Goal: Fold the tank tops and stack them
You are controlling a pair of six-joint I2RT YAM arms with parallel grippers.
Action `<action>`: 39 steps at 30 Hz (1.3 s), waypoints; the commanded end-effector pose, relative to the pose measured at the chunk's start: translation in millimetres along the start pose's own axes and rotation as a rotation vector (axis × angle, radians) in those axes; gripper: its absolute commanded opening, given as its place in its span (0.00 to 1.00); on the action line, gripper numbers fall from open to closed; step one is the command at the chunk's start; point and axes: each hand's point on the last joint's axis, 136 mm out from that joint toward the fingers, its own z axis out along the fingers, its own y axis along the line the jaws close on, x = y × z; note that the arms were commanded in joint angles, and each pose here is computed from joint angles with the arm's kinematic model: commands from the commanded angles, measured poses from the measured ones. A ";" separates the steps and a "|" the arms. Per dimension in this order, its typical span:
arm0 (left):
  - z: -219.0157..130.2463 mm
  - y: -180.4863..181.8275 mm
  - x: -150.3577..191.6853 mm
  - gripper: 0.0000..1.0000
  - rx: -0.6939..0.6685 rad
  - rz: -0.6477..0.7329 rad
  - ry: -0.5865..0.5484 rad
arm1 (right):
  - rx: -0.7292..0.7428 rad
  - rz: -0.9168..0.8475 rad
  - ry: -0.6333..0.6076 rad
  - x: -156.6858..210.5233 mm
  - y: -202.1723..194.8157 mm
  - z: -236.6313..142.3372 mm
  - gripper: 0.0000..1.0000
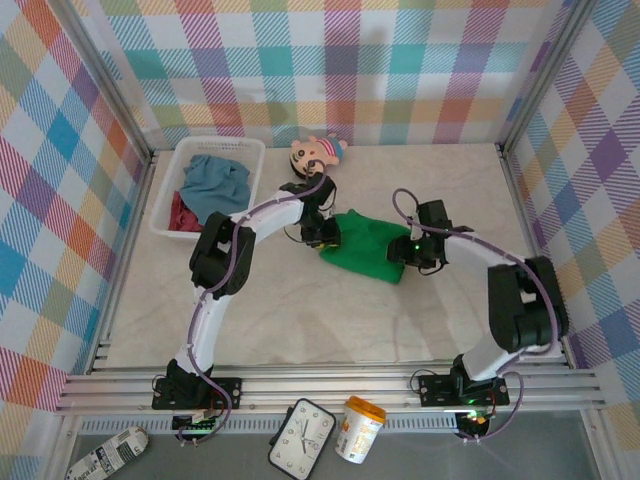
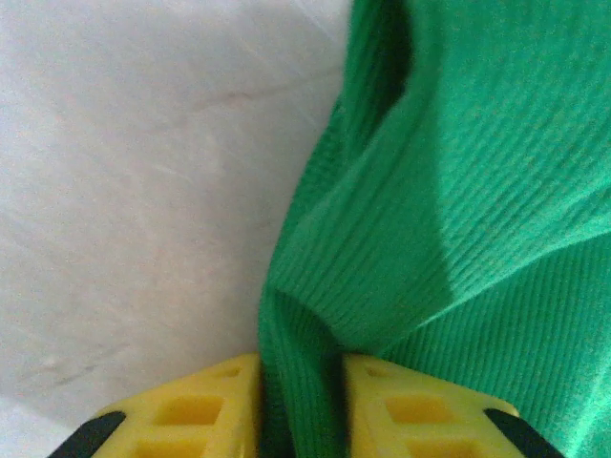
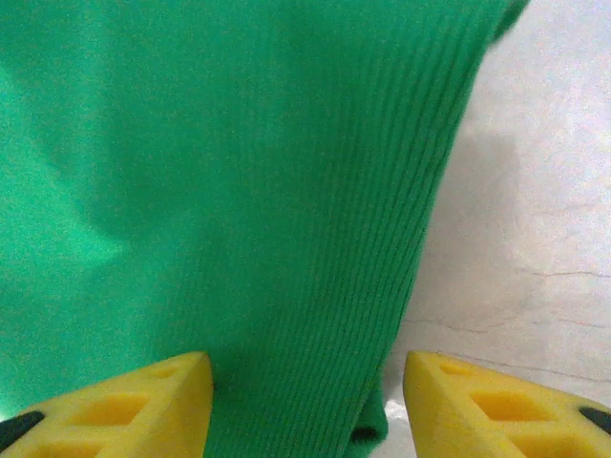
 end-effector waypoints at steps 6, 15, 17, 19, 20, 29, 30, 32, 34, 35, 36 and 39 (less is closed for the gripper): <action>4.8 -2.2 3.6 0.08 -0.019 -0.003 0.036 | 0.040 0.016 0.068 -10.7 -4.4 19.0 0.48; 16.0 -8.9 -44.4 0.05 -0.033 0.003 -0.032 | 0.134 0.040 0.121 -45.8 -25.0 25.7 0.23; 19.6 -10.6 -60.1 0.05 -0.026 -0.012 -0.065 | 0.145 0.052 0.115 -59.1 -33.0 25.4 0.21; 20.4 -14.6 -80.1 0.05 -0.012 -0.028 -0.119 | 0.153 0.048 0.096 -74.7 -40.0 25.3 0.19; 22.7 -15.9 -86.7 0.05 -0.004 -0.034 -0.134 | 0.162 0.042 0.094 -80.1 -44.4 26.3 0.18; 3.0 -28.2 -139.9 0.43 0.047 -0.058 -0.296 | 0.165 0.098 0.078 -134.0 -85.9 31.9 0.17; -6.2 -29.9 -144.8 0.48 0.055 -0.058 -0.318 | 0.165 0.093 0.079 -139.3 -90.3 34.1 0.17; -25.4 -34.8 -151.9 0.54 0.064 -0.043 -0.358 | 0.177 0.074 0.081 -148.7 -98.1 36.8 0.17; -50.0 -44.3 -153.5 0.57 0.083 -0.011 -0.383 | 0.192 0.065 0.068 -160.9 -108.4 35.8 0.17; -61.6 -47.7 -151.7 0.58 0.085 0.004 -0.386 | 0.207 0.058 0.056 -166.5 -113.3 34.5 0.16; -75.5 -49.4 -148.5 0.58 0.078 0.021 -0.387 | 0.216 0.060 0.043 -173.2 -119.4 32.5 0.17; -115.0 -44.5 -138.5 0.60 0.036 0.060 -0.392 | 0.221 0.076 0.009 -191.7 -134.1 28.7 0.17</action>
